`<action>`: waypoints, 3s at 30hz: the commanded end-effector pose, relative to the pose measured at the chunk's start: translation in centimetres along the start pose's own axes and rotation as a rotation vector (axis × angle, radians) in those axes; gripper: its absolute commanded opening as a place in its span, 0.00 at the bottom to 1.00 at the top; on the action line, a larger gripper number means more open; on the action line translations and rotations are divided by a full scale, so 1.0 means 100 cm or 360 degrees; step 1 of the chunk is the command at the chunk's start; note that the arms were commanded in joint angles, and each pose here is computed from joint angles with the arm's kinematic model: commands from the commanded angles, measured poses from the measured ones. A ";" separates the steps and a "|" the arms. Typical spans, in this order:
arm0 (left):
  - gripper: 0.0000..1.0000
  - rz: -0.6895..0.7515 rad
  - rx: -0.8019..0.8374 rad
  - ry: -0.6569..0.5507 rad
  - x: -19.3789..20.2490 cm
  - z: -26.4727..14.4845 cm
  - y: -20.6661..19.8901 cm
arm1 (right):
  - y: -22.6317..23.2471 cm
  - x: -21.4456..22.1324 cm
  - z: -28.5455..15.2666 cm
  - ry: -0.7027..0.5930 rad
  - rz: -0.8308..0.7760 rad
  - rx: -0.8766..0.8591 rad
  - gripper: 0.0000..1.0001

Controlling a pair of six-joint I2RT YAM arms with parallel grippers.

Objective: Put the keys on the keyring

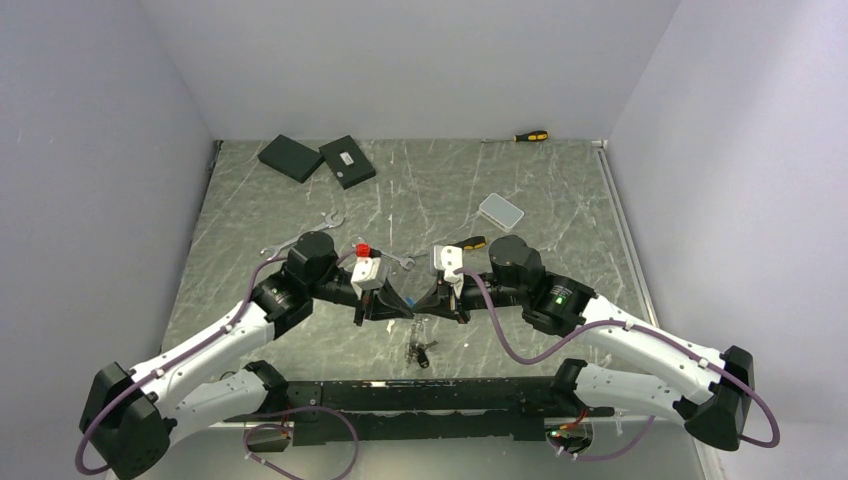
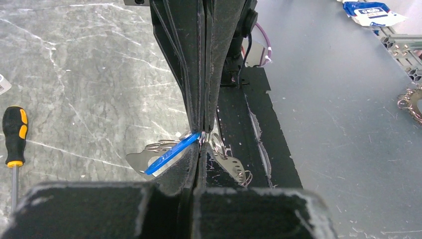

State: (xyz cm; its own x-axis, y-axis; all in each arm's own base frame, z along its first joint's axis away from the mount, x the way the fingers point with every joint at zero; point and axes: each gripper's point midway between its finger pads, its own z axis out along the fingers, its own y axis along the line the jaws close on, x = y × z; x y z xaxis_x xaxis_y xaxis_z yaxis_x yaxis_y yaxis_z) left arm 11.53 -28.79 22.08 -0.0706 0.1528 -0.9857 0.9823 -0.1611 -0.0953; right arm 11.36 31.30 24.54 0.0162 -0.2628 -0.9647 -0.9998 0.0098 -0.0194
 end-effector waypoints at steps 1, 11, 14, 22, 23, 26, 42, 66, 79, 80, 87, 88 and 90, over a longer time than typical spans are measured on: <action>0.00 0.0060 -0.0026 -0.0023 -0.009 -0.003 -0.003 | -0.002 -0.035 -0.007 -0.0155 -0.0092 0.0040 0.00; 0.00 0.0132 -0.0039 -0.0096 -0.027 -0.008 -0.010 | 0.001 -0.020 -0.015 -0.0146 -0.0055 0.0092 0.00; 0.00 0.0133 -0.0039 -0.0113 -0.033 -0.008 -0.010 | 0.003 -0.016 -0.017 -0.0151 -0.0052 0.0095 0.00; 0.00 0.0144 -0.0088 -0.0193 -0.048 -0.009 -0.006 | 0.004 0.009 -0.012 -0.0078 -0.0033 0.0087 0.00; 0.00 0.0161 -0.0097 -0.0204 -0.051 -0.009 -0.005 | 0.004 0.013 -0.011 -0.0063 -0.0030 0.0084 0.00; 0.00 0.0114 -0.0119 -0.0221 -0.056 -0.009 -0.004 | 0.005 0.023 -0.009 -0.0017 -0.0014 0.0064 0.00; 0.00 0.0121 -0.0149 -0.0209 -0.054 -0.009 0.001 | -0.002 -0.008 -0.020 -0.0116 0.0002 0.0172 0.35; 0.00 0.0168 -0.0181 -0.0175 -0.045 -0.010 0.003 | -0.011 -0.033 -0.003 -0.0185 0.0099 0.0139 0.14; 0.00 0.0162 -0.0168 -0.0038 -0.031 -0.008 0.010 | -0.012 -0.031 -0.008 -0.0081 0.0161 0.0161 0.00; 0.00 0.0181 -0.0170 -0.0030 -0.031 -0.008 0.011 | -0.013 -0.033 -0.009 -0.0064 0.0170 0.0169 0.00; 0.23 0.0147 -0.0186 0.0103 -0.023 -0.009 0.016 | -0.029 -0.024 -0.009 0.0168 0.0345 0.0305 0.00; 0.34 0.0149 -0.0207 0.0100 -0.024 -0.011 0.017 | -0.033 -0.021 -0.009 0.0225 0.0388 0.0337 0.00; 0.69 0.0168 -0.0253 0.0089 -0.028 -0.014 0.017 | -0.040 -0.013 -0.010 0.0334 0.0450 0.0400 0.00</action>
State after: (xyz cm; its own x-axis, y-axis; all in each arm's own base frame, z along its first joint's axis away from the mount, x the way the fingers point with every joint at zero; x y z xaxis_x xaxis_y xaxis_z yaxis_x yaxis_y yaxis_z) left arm 13.76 -28.68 24.63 0.0354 0.1725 -0.9844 0.9983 -0.0512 0.0269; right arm 13.38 30.89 24.38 -0.2285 -0.3963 -0.8892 -0.9639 0.2202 0.1495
